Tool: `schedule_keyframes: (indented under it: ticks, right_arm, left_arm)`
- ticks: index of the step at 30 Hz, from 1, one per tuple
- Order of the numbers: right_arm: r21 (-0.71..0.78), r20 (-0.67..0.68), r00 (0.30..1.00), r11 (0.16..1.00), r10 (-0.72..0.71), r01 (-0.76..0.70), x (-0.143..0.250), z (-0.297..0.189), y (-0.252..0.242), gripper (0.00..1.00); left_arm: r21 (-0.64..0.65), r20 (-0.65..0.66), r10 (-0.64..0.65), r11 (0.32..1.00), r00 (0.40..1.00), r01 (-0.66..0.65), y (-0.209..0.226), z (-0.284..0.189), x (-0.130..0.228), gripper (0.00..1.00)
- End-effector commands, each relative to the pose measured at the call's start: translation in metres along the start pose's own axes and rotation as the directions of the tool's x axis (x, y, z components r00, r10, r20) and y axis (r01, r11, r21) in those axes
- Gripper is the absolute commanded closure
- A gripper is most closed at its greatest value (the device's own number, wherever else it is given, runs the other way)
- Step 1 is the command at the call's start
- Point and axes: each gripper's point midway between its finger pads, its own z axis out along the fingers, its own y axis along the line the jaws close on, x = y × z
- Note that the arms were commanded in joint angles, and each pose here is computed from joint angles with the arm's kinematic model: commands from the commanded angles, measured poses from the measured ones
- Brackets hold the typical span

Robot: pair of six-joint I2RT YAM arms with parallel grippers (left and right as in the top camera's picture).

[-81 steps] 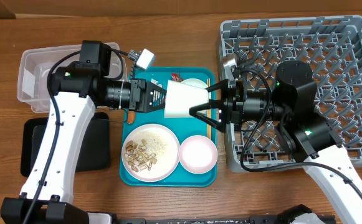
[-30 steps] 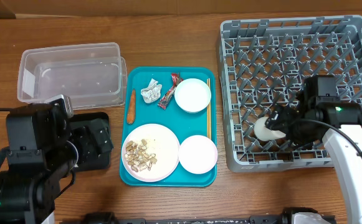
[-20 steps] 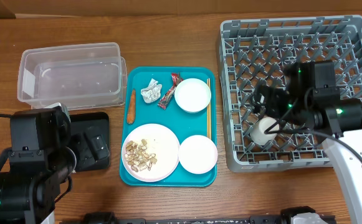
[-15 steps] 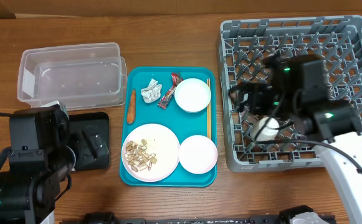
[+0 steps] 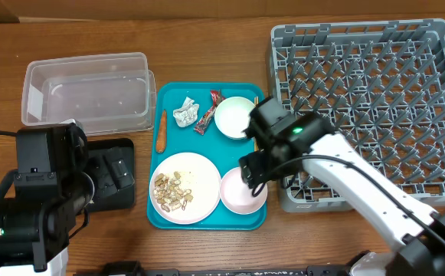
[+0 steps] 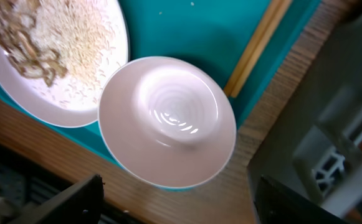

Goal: Sort waste into correct bins and load items into the dishwasher
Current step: 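Grasp the pink-white bowl on the tray with the right gripper, then carry the pink-white bowl to the rack's back corner and release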

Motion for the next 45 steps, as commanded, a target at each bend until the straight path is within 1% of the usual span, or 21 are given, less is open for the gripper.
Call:
schedule_keyframes:
  ticks: [1,3,6,8,10,13,15,17,19,21,24,25,27,31,34,36,37,42,45]
  right_arm:
    - [0.123,-0.007,0.992,0.985,-0.124,0.124,-0.006,0.017,-0.01,0.2]
    - [0.159,-0.003,0.984,0.972,-0.176,0.174,-0.014,0.028,-0.013,0.2]
    - [0.162,-0.03,0.97,0.956,-0.242,0.244,-0.02,0.047,-0.015,0.2]
    - [0.208,-0.049,0.968,0.946,-0.244,0.249,-0.023,0.055,-0.025,0.21]
    - [0.241,-0.056,0.968,0.938,-0.243,0.249,-0.026,0.061,-0.031,0.25]
    - [0.234,-0.037,0.967,0.939,-0.25,0.252,-0.032,0.065,-0.029,0.28]
    - [0.233,-0.019,0.966,0.938,-0.257,0.255,-0.036,0.065,-0.028,0.32]
    - [0.233,-0.008,0.966,0.939,-0.26,0.254,-0.039,0.066,-0.027,0.33]
    - [0.233,-0.004,0.965,0.939,-0.261,0.254,-0.038,0.069,-0.028,0.39]
    - [0.215,-0.009,0.963,0.94,-0.268,0.264,-0.035,0.073,-0.026,0.42]
    - [0.104,-0.041,0.944,0.938,-0.329,0.331,-0.022,0.081,-0.012,0.47]
    - [0.103,-0.044,0.944,0.938,-0.328,0.331,-0.021,0.081,-0.012,0.56]
    - [0.124,-0.047,0.944,0.936,-0.325,0.329,-0.021,0.081,-0.016,0.66]
    - [0.145,-0.051,0.946,0.935,-0.321,0.325,-0.022,0.08,-0.02,0.77]
    - [0.147,-0.063,0.946,0.934,-0.319,0.324,-0.021,0.075,-0.019,0.89]
    - [0.147,-0.066,0.946,0.934,-0.318,0.324,-0.023,0.068,-0.017,0.92]
    - [0.148,-0.063,0.946,0.935,-0.318,0.324,-0.026,0.064,-0.016,0.96]
    - [0.153,-0.023,0.954,0.942,-0.297,0.297,-0.043,0.039,-0.006,0.96]
    - [0.163,0.04,0.957,0.946,-0.288,0.279,-0.059,0.017,0.001,0.96]
  left_arm:
    - [-0.014,0.002,-0.015,1.0,1.0,0.015,0.001,0.001,-0.003,0.0]
    - [-0.016,-0.005,-0.014,1.0,1.0,0.014,0.0,0.003,-0.003,0.0]
    - [-0.019,-0.013,-0.014,1.0,1.0,0.014,0.0,0.005,-0.003,0.0]
    - [-0.021,-0.015,-0.014,1.0,1.0,0.014,0.0,0.006,-0.003,0.0]
    - [-0.023,-0.021,-0.014,1.0,1.0,0.013,0.0,0.007,-0.004,0.0]
    - [-0.027,-0.033,-0.013,1.0,0.999,0.012,0.0,0.01,-0.004,0.0]
    - [-0.028,-0.037,-0.013,1.0,0.999,0.012,-0.001,0.011,-0.004,0.0]
    - [-0.03,-0.04,-0.013,0.999,0.999,0.012,-0.001,0.012,-0.005,0.0]
    - [-0.032,-0.046,-0.013,0.999,0.999,0.011,-0.001,0.014,-0.005,0.0]
    - [-0.035,-0.053,-0.013,0.999,0.999,0.011,-0.001,0.015,-0.005,0.0]
    - [-0.038,-0.063,-0.012,0.999,0.998,0.01,-0.001,0.018,-0.005,0.0]
    - [-0.039,-0.063,-0.012,0.999,0.998,0.01,-0.001,0.018,-0.005,0.0]
    - [-0.041,-0.068,-0.012,0.999,0.998,0.009,-0.001,0.02,-0.006,0.0]
    - [-0.046,-0.083,-0.012,0.999,0.996,0.008,-0.002,0.023,-0.006,0.0]
    - [-0.049,-0.092,-0.012,0.999,0.996,0.007,-0.002,0.026,-0.006,0.0]
    - [-0.051,-0.096,-0.012,0.999,0.995,0.007,-0.002,0.027,-0.006,0.0]
    - [-0.052,-0.1,-0.012,0.999,0.995,0.006,-0.002,0.028,-0.007,0.0]
    - [-0.06,-0.119,-0.011,0.998,0.993,0.004,-0.002,0.033,-0.007,0.0]
    - [-0.063,-0.126,-0.011,0.998,0.992,0.004,-0.003,0.035,-0.007,0.0]
